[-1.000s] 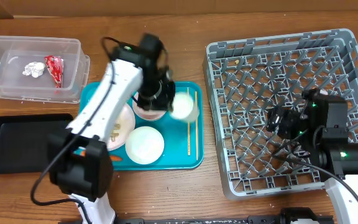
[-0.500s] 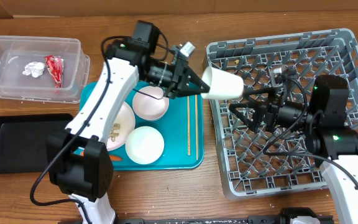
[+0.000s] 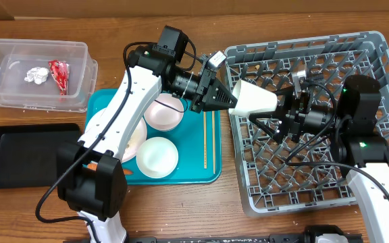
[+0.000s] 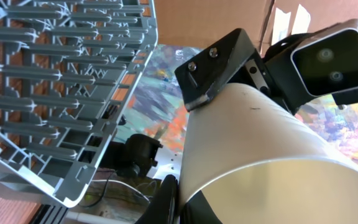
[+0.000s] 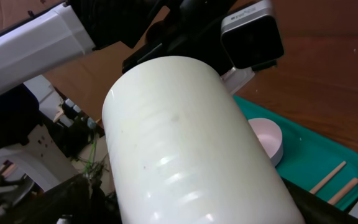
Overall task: Sort waste into correct bins and load items into the dishwasher
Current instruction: 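Hand the white cup from the left gripper to the right gripper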
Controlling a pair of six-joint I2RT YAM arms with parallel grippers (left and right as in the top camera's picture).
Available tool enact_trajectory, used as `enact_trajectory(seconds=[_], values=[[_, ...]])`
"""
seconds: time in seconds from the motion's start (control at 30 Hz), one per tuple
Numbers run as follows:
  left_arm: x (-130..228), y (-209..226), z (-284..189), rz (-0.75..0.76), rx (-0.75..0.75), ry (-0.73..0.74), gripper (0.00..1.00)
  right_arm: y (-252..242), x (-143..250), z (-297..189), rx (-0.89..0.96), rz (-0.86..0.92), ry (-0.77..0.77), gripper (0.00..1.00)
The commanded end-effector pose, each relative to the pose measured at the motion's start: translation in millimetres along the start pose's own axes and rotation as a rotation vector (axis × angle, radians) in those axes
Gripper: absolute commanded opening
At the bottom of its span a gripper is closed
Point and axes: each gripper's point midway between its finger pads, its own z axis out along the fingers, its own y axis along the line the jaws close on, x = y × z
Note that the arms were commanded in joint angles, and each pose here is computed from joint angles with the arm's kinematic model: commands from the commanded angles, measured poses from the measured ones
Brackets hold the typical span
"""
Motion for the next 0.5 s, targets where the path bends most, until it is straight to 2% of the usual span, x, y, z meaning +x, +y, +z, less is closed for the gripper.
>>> enact_trajectory(seconds=[0.0, 0.17, 0.47], values=[[3.2, -14.3, -1.4, 0.062, 0.008, -0.003, 0.04, 16.1, -6.1, -0.5, -0.07, -0.035, 0.001, 0.86], [3.2, -14.3, -1.4, 0.062, 0.008, -0.003, 0.04, 15.9, -6.3, -0.6, -0.069, -0.037, 0.001, 0.75], [3.0, -13.6, -1.4, 0.062, 0.004, -0.004, 0.05, 13.5, -8.0, -0.5, -0.054, -0.047, -0.005, 0.64]])
